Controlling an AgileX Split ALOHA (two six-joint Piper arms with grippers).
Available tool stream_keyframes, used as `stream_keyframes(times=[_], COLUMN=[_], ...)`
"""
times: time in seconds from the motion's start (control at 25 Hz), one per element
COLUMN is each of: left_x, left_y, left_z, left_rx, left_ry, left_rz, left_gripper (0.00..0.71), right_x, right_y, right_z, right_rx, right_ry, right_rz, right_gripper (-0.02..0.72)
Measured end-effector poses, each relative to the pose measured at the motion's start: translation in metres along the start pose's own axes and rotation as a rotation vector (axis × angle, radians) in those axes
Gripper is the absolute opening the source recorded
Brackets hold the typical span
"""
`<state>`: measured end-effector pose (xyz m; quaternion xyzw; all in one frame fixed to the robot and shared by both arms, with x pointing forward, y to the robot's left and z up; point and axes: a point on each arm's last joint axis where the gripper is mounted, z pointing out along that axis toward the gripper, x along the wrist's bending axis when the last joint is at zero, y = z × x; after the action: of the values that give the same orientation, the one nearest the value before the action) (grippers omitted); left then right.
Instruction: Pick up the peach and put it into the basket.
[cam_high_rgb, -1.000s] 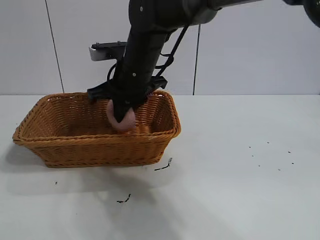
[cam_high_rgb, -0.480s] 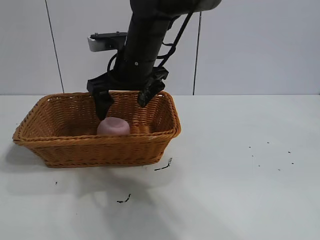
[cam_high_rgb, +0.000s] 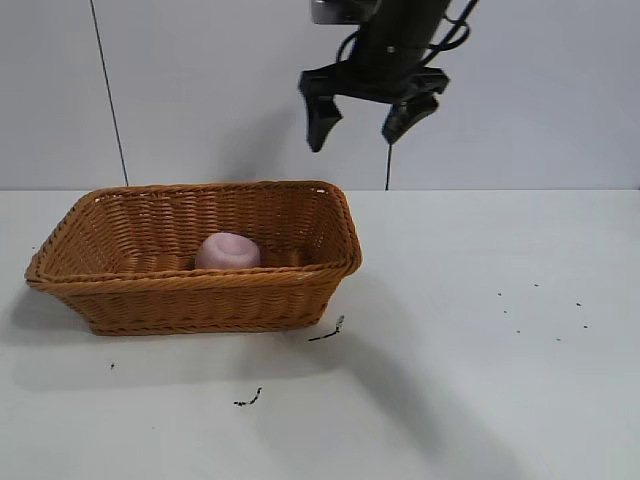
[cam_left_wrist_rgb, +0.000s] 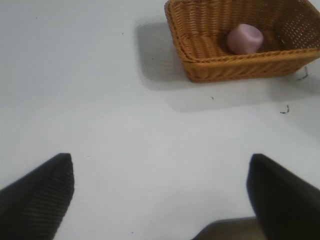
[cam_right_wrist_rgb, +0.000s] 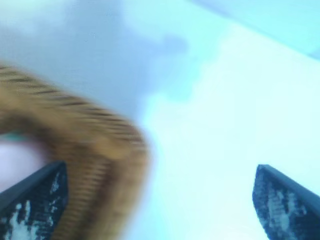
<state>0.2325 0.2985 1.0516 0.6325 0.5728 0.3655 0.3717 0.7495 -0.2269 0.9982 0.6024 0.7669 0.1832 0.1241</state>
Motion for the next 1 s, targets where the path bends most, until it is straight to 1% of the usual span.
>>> stream_keyframes(times=[0.04, 0.12, 0.2, 0.32, 0.44, 0.6, 0.72, 0.76, 0.84, 0.92, 1.0], left_x=[0.0, 0.0, 0.0, 0.0, 0.0, 0.0, 0.0, 0.0, 0.0, 0.0, 0.0], left_y=[0.0, 0.0, 0.0, 0.0, 0.0, 0.0, 0.0, 0.0, 0.0, 0.0, 0.0], left_z=[0.0, 0.0, 0.0, 0.0, 0.0, 0.0, 0.0, 0.0, 0.0, 0.0, 0.0], left_rx=[0.0, 0.0, 0.0, 0.0, 0.0, 0.0, 0.0, 0.0, 0.0, 0.0, 0.0], left_ry=[0.0, 0.0, 0.0, 0.0, 0.0, 0.0, 0.0, 0.0, 0.0, 0.0, 0.0], left_rz=[0.0, 0.0, 0.0, 0.0, 0.0, 0.0, 0.0, 0.0, 0.0, 0.0, 0.0], left_gripper=[0.692, 0.692, 0.692, 0.692, 0.692, 0.692, 0.692, 0.692, 0.692, 0.692, 0.692], right_x=[0.0, -0.029, -0.041, -0.047, -0.047, -0.043, -0.038, -0.036, -0.03, -0.023, -0.015], right_y=[0.0, -0.008, -0.013, -0.018, -0.016, -0.013, -0.024, -0.031, -0.048, -0.073, -0.099], right_z=[0.0, -0.003, -0.004, -0.006, -0.016, -0.048, -0.078, -0.084, -0.114, -0.13, -0.157], right_rx=[0.0, 0.046, 0.087, 0.128, 0.11, 0.065, 0.062, 0.078, 0.077, 0.116, 0.117], right_ry=[0.0, -0.019, -0.022, -0.022, -0.026, -0.03, -0.04, -0.04, -0.043, -0.039, -0.039], right_rz=[0.0, 0.055, 0.084, 0.1, 0.11, 0.116, 0.123, 0.125, 0.124, 0.129, 0.13], right_gripper=[0.689, 0.689, 0.689, 0.689, 0.689, 0.689, 0.689, 0.689, 0.689, 0.689, 0.689])
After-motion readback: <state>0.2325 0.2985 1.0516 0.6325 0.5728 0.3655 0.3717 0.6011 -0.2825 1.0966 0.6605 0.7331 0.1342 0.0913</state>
